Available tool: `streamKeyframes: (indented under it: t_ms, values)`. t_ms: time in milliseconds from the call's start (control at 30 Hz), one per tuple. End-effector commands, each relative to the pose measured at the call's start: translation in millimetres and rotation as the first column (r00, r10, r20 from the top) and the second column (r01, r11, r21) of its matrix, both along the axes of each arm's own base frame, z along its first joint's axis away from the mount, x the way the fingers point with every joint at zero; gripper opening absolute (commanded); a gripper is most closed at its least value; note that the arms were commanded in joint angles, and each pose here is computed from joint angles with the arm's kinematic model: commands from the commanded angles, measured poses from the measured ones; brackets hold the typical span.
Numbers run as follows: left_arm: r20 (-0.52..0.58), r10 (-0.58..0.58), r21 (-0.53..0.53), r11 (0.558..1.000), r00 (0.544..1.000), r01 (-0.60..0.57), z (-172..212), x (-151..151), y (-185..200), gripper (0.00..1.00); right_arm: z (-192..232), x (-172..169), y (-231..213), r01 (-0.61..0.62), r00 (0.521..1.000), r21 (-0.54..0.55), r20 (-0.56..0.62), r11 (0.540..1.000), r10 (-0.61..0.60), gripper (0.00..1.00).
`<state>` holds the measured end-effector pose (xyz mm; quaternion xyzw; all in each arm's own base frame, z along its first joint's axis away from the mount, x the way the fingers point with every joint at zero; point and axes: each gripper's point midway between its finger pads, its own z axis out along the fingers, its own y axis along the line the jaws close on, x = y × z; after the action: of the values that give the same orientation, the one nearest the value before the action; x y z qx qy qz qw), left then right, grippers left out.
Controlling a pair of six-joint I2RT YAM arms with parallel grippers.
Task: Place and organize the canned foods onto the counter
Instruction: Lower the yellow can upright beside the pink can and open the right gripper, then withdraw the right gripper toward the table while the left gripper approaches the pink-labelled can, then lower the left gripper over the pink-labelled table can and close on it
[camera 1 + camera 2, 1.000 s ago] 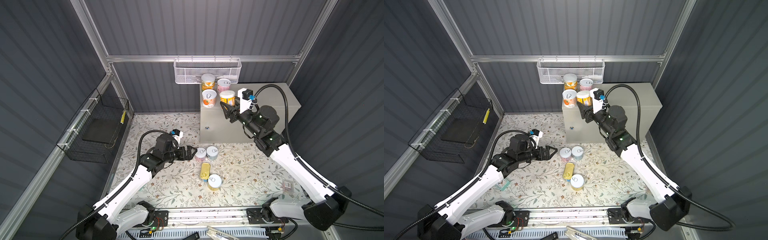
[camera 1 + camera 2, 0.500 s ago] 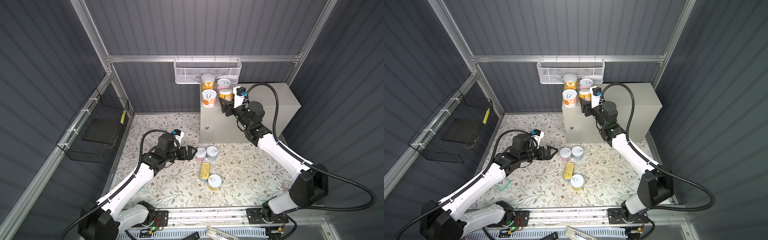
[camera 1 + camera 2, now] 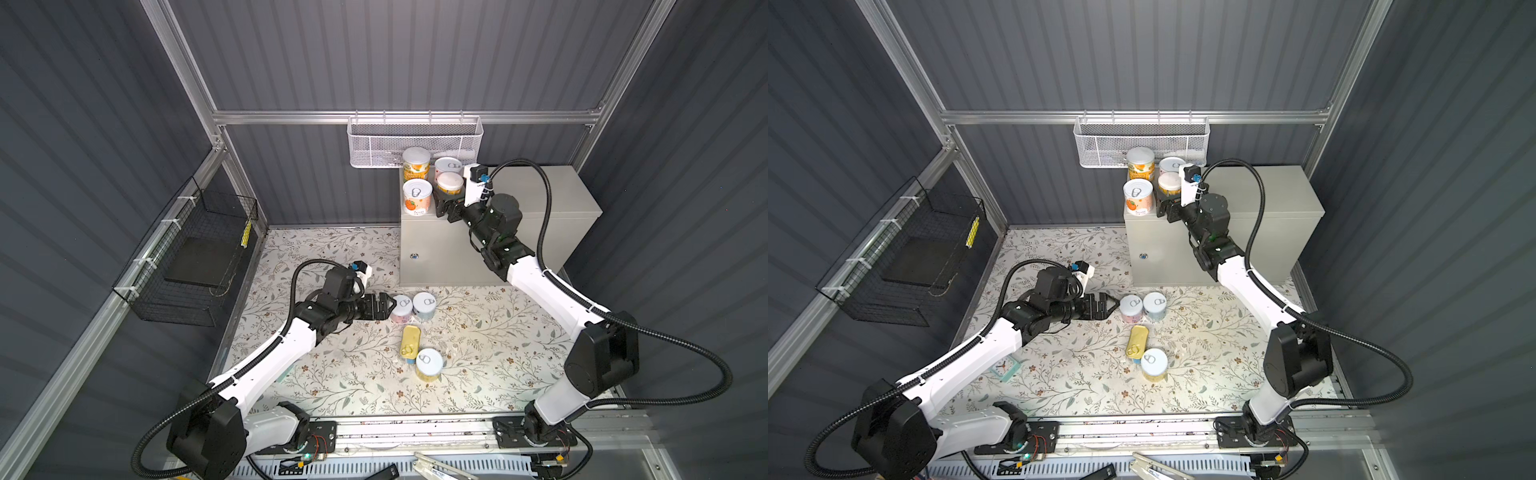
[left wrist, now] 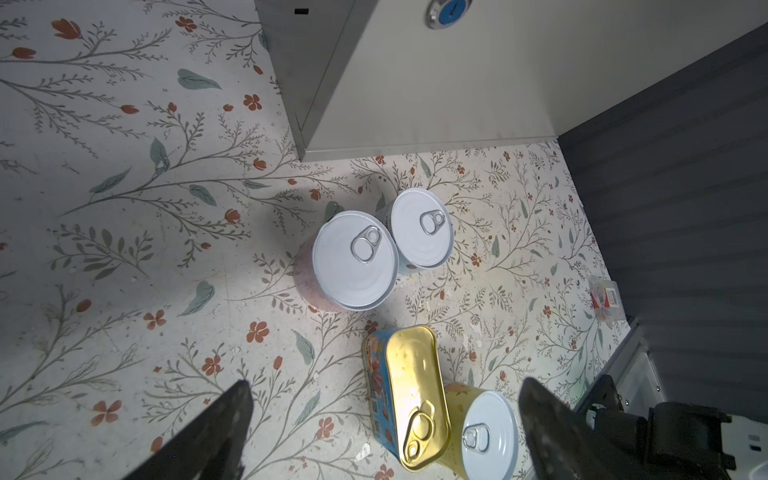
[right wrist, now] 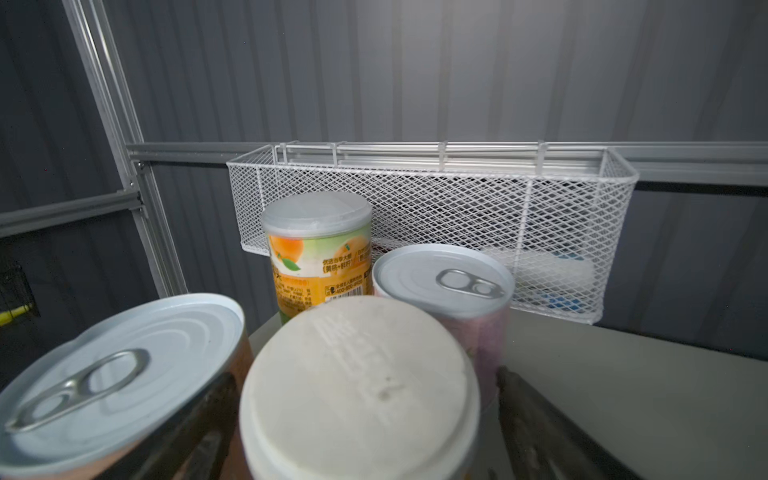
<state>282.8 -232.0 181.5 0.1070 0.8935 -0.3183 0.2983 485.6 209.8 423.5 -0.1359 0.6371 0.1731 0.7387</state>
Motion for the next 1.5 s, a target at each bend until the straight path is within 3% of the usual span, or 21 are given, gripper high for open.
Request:
streamKeyframes:
  t_ms: [0,233,433,733,833,933,1200,1467]
  values:
    - [0.013,-0.024,-0.007,1.000,1.000,0.024,0.4,-1.3,-2.6,1.00,30.5,-20.0,-13.1,0.009,0.997,0.032,0.072,0.999,-0.012,0.99]
    - [-0.040,-0.028,0.049,0.998,0.999,0.029,-24.4,-3.6,1.0,1.00,46.5,-70.2,-45.3,0.075,0.993,0.019,0.090,0.997,-0.076,0.99]
    - [-0.075,-0.045,0.054,0.997,0.996,0.049,-36.8,-4.3,-3.4,1.00,20.4,-134.1,-82.2,0.128,0.991,0.001,0.031,0.992,-0.128,0.99]
    - [-0.109,-0.034,0.157,0.986,0.993,0.051,-64.0,-5.1,-3.6,1.00,-89.1,-226.3,-133.3,0.199,0.955,0.014,-0.227,0.980,-0.191,0.99]
    - [-0.098,-0.046,0.153,0.986,0.994,0.060,-68.3,-0.8,-11.5,1.00,-126.7,-238.1,-148.0,0.260,0.915,0.020,-0.323,0.965,-0.240,0.99]
    - [-0.094,-0.051,0.135,0.989,0.994,0.063,-72.3,5.7,-20.0,1.00,-153.8,-247.6,-146.3,0.241,0.890,0.020,-0.404,0.970,-0.213,0.99]
    - [-0.094,-0.093,0.159,0.981,0.991,0.108,-83.4,18.4,-34.7,1.00,-192.7,-265.8,-146.1,0.235,0.821,0.037,-0.542,0.971,-0.178,0.99]
    - [-0.086,-0.100,0.191,0.975,0.991,0.115,-98.2,33.0,-41.0,1.00,-216.6,-271.4,-141.1,0.226,0.817,0.124,-0.564,0.966,-0.119,0.99]
